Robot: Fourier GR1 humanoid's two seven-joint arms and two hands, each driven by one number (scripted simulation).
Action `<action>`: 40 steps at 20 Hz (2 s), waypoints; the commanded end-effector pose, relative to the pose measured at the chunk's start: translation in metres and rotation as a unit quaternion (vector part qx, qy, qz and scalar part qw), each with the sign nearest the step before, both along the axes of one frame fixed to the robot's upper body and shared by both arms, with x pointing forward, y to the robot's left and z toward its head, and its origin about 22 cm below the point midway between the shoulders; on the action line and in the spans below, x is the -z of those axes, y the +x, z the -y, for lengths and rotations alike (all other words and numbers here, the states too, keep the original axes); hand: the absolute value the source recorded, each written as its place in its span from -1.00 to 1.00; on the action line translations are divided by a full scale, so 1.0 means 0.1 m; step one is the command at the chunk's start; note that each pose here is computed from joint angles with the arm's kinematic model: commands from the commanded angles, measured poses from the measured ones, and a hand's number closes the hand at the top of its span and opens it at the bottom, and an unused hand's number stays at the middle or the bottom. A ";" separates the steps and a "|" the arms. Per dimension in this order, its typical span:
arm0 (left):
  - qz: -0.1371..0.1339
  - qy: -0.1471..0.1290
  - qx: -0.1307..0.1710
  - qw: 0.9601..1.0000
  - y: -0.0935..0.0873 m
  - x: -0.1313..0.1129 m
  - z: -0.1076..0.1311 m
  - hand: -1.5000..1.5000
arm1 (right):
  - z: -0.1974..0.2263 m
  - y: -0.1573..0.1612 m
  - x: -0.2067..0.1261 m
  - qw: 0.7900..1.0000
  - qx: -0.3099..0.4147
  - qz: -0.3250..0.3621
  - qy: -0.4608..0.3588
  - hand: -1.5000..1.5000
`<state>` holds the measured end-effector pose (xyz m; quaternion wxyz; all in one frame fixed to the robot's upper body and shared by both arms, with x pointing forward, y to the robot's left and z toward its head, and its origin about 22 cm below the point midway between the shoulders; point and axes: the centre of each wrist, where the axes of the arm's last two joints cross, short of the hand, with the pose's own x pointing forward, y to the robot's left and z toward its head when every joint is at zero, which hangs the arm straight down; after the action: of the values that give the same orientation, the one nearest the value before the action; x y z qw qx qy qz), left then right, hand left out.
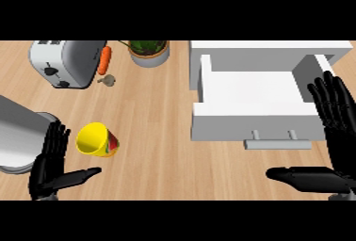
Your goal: Pick up the cup, place it into the drawer and close the drawer
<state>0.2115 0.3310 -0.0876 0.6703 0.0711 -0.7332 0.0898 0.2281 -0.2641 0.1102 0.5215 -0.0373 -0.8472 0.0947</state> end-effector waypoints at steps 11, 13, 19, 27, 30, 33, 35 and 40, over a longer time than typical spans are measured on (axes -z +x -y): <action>0.033 -0.010 -0.010 0.999 0.00 0.65 -0.28 -1.00 | -0.04 0.03 -0.16 1.000 -0.010 -0.004 0.006 -1.00; 0.028 -0.001 -0.005 1.000 0.14 0.58 -0.34 -1.00 | -0.13 -0.03 -0.05 1.000 -0.011 -0.001 -0.006 -1.00; 0.035 0.003 -0.001 0.999 0.15 0.63 -0.31 -1.00 | 0.00 0.21 -0.05 1.000 -0.017 0.000 0.008 -1.00; 0.047 -0.021 0.007 0.999 0.25 0.65 -0.13 -1.00 | -0.15 0.04 -0.05 1.000 -0.018 -0.002 0.001 -1.00; 0.049 -0.042 0.025 0.998 0.23 0.65 -0.16 -1.00 | -0.08 0.11 -0.05 1.000 -0.017 -0.007 0.003 -1.00; 0.066 -0.053 0.029 0.996 0.29 0.70 0.10 -1.00 | -0.09 0.16 -0.04 1.000 -0.014 -0.004 0.001 -1.00; 0.073 -0.072 0.034 0.994 0.28 0.67 -0.03 -1.00 | 0.04 0.03 -0.05 1.000 -0.024 -0.007 0.000 -1.00; 0.093 -0.101 0.065 0.988 0.41 0.59 0.00 -1.00 | -0.04 0.09 -0.14 1.000 -0.024 -0.007 0.001 -1.00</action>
<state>0.2490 0.3372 -0.1468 0.6532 0.0114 -0.7492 0.1092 0.2345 -0.2601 0.1195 0.5246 -0.0198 -0.8447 0.1043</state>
